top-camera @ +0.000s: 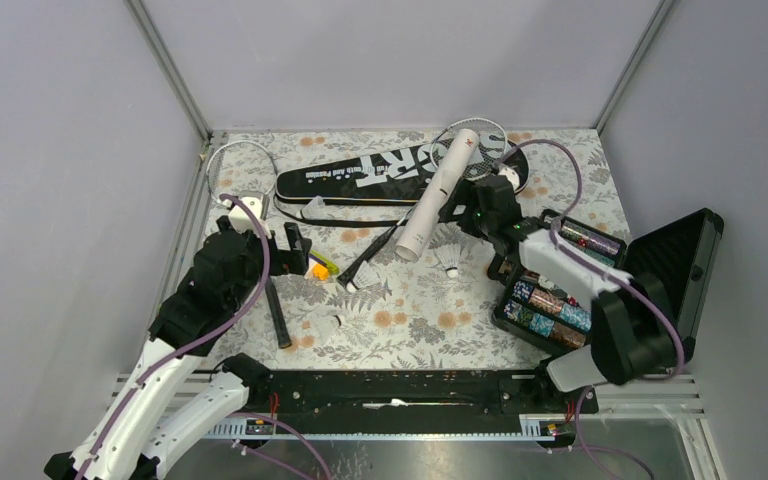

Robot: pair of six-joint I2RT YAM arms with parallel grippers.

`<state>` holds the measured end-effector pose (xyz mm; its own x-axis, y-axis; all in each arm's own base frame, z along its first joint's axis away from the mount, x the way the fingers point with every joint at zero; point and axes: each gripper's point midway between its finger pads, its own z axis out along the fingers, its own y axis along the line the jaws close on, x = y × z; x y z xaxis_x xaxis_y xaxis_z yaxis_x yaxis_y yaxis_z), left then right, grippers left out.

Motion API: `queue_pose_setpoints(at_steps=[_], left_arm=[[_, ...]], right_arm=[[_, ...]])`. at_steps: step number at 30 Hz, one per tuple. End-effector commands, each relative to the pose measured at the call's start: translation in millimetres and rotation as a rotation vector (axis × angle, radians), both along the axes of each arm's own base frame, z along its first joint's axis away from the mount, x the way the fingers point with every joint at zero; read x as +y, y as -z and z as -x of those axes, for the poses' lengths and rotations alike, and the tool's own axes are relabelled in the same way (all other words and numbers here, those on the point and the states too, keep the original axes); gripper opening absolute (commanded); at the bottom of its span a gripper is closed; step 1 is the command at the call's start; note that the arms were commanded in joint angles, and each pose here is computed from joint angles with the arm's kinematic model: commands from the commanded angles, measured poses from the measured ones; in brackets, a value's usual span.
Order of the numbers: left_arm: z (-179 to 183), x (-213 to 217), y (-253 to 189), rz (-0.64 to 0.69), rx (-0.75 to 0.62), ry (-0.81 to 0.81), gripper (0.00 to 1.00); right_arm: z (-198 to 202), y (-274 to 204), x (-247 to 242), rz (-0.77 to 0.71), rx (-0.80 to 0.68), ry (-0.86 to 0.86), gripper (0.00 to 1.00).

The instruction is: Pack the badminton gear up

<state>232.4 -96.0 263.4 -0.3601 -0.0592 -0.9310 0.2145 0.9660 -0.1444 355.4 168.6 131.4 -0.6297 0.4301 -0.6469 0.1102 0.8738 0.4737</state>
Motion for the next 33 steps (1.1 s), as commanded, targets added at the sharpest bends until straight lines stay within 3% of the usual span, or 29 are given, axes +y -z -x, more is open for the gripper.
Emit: queue_pose_setpoints(at_steps=[1, 5, 10, 22, 30, 33], left_arm=[[-5.3, 1.0, -13.9, 0.01, -0.042, -0.012, 0.99], [-6.1, -2.2, -10.4, 0.005, -0.03, 0.003, 0.99], [-6.8, -2.9, -8.7, 0.001, -0.024, 0.005, 0.99], [-3.0, 3.3, -15.3, 0.015, -0.061, -0.015, 0.99], [-2.2, 3.6, -16.0, 0.019, -0.064, -0.016, 0.98], [-2.2, 3.1, -14.9, 0.016, -0.064, -0.011, 0.98]], right_arm=[[-64.2, -15.7, 17.9, -0.088, -0.081, 0.073, 1.0], [-95.7, 0.8, 39.2, -0.191, -0.048, 0.088, 1.0], [-120.9, 19.6, 49.2, -0.213, -0.004, 0.111, 1.0], [-131.3, 56.2, 51.0, -0.189, 0.096, 0.161, 0.94], [-131.8, 72.5, 51.4, -0.186, 0.141, 0.182, 0.84], [-132.5, 64.3, 54.1, -0.193, 0.119, 0.157, 0.72]])
